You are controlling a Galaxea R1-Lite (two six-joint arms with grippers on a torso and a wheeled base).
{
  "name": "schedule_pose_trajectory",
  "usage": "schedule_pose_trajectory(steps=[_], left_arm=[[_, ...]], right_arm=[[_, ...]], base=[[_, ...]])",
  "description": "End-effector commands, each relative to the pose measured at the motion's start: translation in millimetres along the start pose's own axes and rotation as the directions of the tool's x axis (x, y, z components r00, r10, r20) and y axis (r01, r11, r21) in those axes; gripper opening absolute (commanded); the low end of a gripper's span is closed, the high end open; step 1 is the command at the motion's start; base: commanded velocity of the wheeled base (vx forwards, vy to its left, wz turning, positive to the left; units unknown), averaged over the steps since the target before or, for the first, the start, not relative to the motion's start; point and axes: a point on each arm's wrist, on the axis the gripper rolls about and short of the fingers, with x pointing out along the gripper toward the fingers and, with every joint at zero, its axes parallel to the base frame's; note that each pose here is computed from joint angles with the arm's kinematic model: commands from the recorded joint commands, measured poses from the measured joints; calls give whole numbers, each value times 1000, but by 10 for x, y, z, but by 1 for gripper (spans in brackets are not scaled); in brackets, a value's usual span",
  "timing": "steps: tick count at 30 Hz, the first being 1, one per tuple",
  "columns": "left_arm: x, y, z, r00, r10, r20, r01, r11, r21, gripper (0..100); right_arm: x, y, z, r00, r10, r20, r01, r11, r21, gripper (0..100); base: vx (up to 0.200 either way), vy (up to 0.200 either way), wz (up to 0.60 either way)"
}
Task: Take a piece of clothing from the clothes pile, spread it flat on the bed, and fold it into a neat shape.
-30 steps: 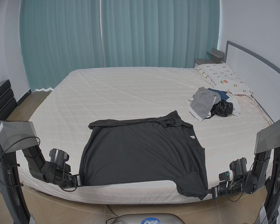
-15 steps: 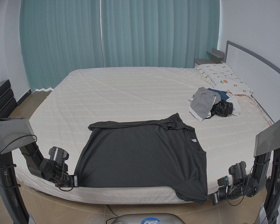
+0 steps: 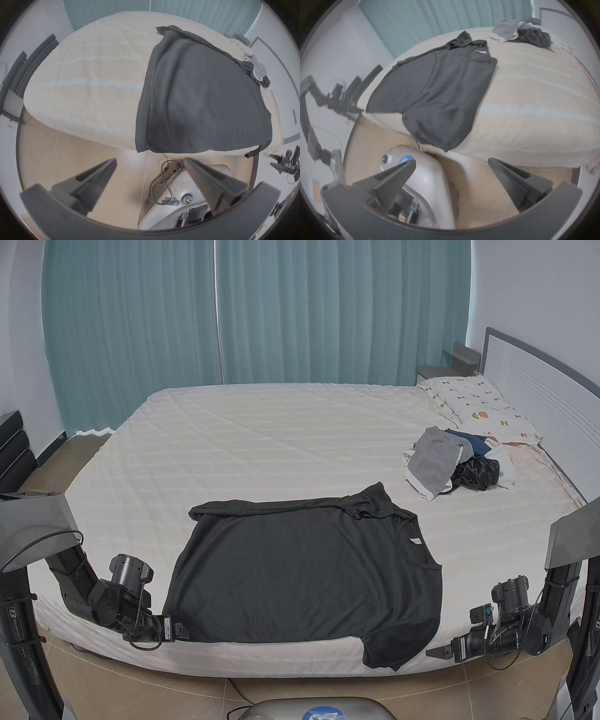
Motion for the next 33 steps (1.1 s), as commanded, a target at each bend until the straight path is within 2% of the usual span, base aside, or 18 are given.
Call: schedule_pose_trajectory(steps=[1,5,6,8,12,14,15,16,20,24,26,27,33], left_arm=[[-40,-10,88,998,-45,41,46,999,-28,100],[-134,-14,246,986,-112,125,128,984,-128,100],[-175,-18,331,977,-149,155,175,969,-173,100],[-207,-21,419,967,-183,175,218,954,-204,100],[-198,-30,498,960,-198,201,240,946,-217,100],[-208,-40,546,955,-201,216,254,934,-253,100],[-208,-40,546,955,-201,216,254,934,-253,100],[-225,-61,598,950,-207,235,275,910,-309,100],[-247,-51,716,940,-211,267,301,881,-364,100],[-205,-48,705,939,-236,249,317,873,-370,100],[-205,-48,705,939,-236,249,317,873,-370,100],[-164,-51,700,938,-256,233,330,863,-383,100],[-155,-67,698,938,-261,229,334,859,-389,100]], right_arm=[[-14,-33,256,994,-8,113,-1,997,75,100],[11,-101,386,986,-19,163,-8,986,168,100],[26,-125,424,984,-22,177,-13,981,192,100],[44,-152,478,980,-24,196,-20,975,220,100],[39,-219,608,971,2,239,-82,943,324,100],[31,-265,654,966,24,258,-119,925,362,100],[31,-265,654,966,24,258,-119,925,362,100],[29,-315,675,963,37,268,-142,912,385,100],[45,-335,723,958,39,285,-158,899,408,100],[29,-313,760,951,46,305,-186,875,448,100],[29,-313,760,951,46,305,-186,875,448,100],[49,-313,785,947,47,318,-197,866,460,100],[67,-318,771,949,45,311,-193,865,462,100]], base=[[0,0,0],[0,0,0],[0,0,0],[0,0,0],[0,0,0],[0,0,0],[0,0,0],[0,0,0],[150,0,0],[200,0,0],[200,0,0],[200,0,0],[167,0,0]])
